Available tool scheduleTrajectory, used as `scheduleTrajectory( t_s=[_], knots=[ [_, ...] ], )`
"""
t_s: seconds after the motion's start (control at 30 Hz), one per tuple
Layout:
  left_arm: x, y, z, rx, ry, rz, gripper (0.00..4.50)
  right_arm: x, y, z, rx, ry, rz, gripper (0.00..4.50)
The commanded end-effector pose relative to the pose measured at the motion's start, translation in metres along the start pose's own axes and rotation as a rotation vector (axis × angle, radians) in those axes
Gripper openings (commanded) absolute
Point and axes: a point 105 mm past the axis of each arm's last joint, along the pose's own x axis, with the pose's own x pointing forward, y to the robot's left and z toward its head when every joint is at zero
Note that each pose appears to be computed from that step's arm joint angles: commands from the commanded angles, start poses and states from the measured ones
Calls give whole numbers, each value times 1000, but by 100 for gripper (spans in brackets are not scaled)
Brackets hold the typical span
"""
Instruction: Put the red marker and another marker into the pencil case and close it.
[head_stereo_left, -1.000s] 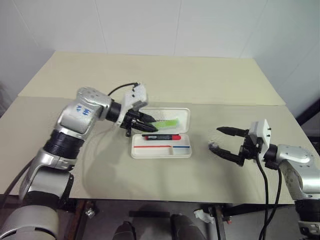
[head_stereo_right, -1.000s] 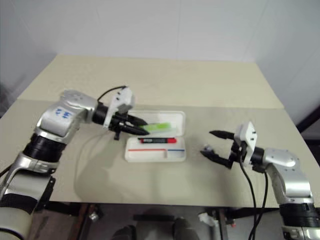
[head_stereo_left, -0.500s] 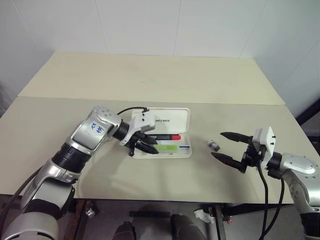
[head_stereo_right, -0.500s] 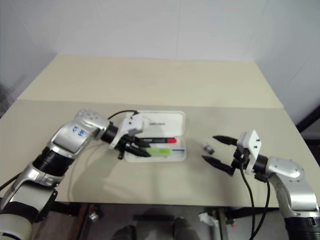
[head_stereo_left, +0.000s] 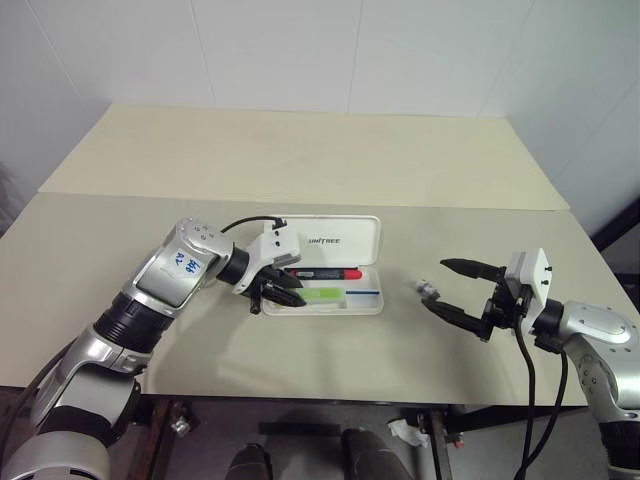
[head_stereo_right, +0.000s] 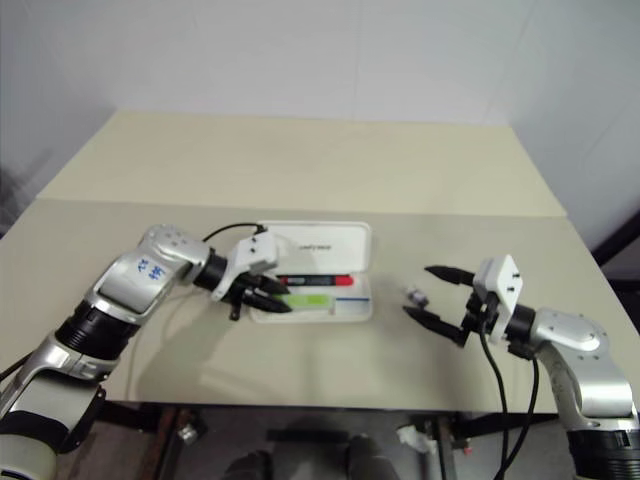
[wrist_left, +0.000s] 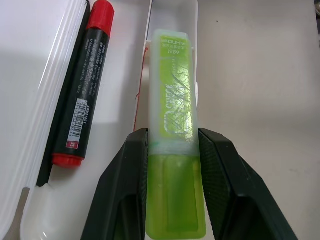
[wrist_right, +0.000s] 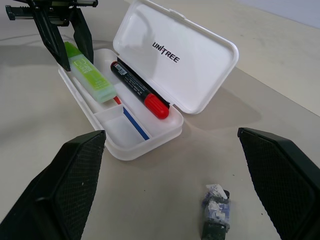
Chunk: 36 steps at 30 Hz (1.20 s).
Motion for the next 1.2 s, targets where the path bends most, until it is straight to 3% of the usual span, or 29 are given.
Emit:
scheduleTrajectory(
  t_s=[0.03,0.37,0.53,0.67,0.97,1.2],
  knots=[
    [-7,1,11,36,-30,11,112,-4,-4,9,-28,-14,-13,450],
    [-7,0,14,44,-38,17,447,-6,-5,8,-30,-11,-21,450],
    [-10,-7,24,77,-97,14,449,-4,-5,6,-30,-7,-25,450],
    [-20,-15,35,134,-228,13,449,0,-11,-5,-34,35,-78,450],
    [-47,-29,14,123,-368,17,449,13,-27,-35,-20,132,-192,450],
    [-72,-21,6,132,-483,112,449,22,-35,-55,13,183,-226,450]
  ],
)
